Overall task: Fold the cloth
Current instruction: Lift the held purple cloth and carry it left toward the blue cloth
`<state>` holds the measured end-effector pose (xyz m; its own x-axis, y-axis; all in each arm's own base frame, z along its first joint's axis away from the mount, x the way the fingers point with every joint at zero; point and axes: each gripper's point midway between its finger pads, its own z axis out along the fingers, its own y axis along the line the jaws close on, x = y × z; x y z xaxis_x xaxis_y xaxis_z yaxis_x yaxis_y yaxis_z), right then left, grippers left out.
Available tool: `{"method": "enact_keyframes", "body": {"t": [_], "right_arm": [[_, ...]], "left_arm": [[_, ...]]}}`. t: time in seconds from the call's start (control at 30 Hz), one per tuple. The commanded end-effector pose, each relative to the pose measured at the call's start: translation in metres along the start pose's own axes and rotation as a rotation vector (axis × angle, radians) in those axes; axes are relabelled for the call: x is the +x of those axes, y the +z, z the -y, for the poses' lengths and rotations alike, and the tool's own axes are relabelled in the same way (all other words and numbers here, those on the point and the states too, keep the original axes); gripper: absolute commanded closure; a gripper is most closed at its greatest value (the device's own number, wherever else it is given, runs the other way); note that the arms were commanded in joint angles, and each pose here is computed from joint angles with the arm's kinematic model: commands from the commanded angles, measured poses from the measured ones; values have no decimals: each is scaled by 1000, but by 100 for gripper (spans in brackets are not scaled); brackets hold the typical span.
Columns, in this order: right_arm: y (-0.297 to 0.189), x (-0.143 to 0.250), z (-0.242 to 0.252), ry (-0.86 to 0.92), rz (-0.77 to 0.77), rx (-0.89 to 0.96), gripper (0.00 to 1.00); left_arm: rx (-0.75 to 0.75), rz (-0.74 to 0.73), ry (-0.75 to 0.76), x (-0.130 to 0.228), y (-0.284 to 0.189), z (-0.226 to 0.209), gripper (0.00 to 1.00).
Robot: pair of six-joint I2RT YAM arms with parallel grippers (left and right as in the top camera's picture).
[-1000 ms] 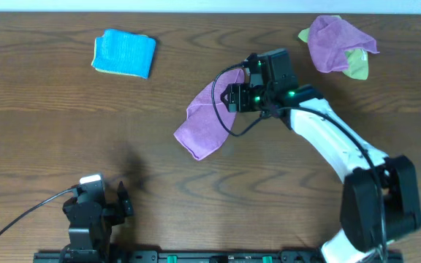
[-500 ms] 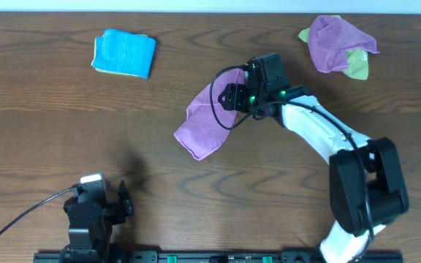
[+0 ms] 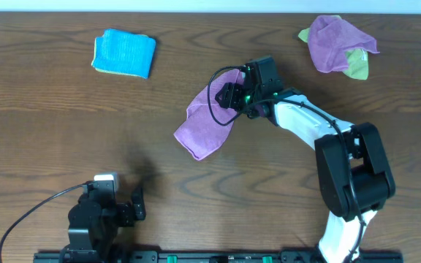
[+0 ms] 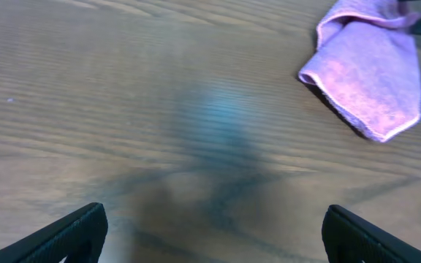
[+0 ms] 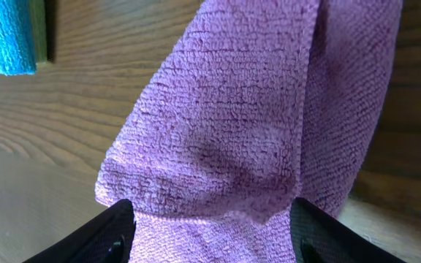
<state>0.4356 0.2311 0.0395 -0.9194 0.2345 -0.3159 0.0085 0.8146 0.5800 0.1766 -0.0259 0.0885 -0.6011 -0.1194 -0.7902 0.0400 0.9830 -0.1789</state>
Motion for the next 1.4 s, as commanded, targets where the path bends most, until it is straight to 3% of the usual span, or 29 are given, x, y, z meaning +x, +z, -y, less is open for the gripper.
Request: {"method": "enact_keyframes", "body": {"t": [0.0,0.3,0.53,0.6,0.83,1.2,1.37], "right_arm": [[4,-3,-8,3,9,-16,36],[22,7,1,28,-31,-22,39],[23,8,0,22,-27,-21,34],[23,6,3,22,-15,-6,38],[23,-3,-3,6,20,-26,98],[13,-17,-63,-103,35,-238,99],[6,-23,-115,-210,61,-322,99]], "left_arm": [[40,-4,-9,2,0,7,5],[40,-4,-8,2,0,7,5],[40,-4,-8,2,0,7,5],[40,-5,-8,2,0,7,5],[39,-5,-8,2,0,7,5],[40,-4,-8,2,0,7,5],[40,-5,-8,2,0,7,5]]}}
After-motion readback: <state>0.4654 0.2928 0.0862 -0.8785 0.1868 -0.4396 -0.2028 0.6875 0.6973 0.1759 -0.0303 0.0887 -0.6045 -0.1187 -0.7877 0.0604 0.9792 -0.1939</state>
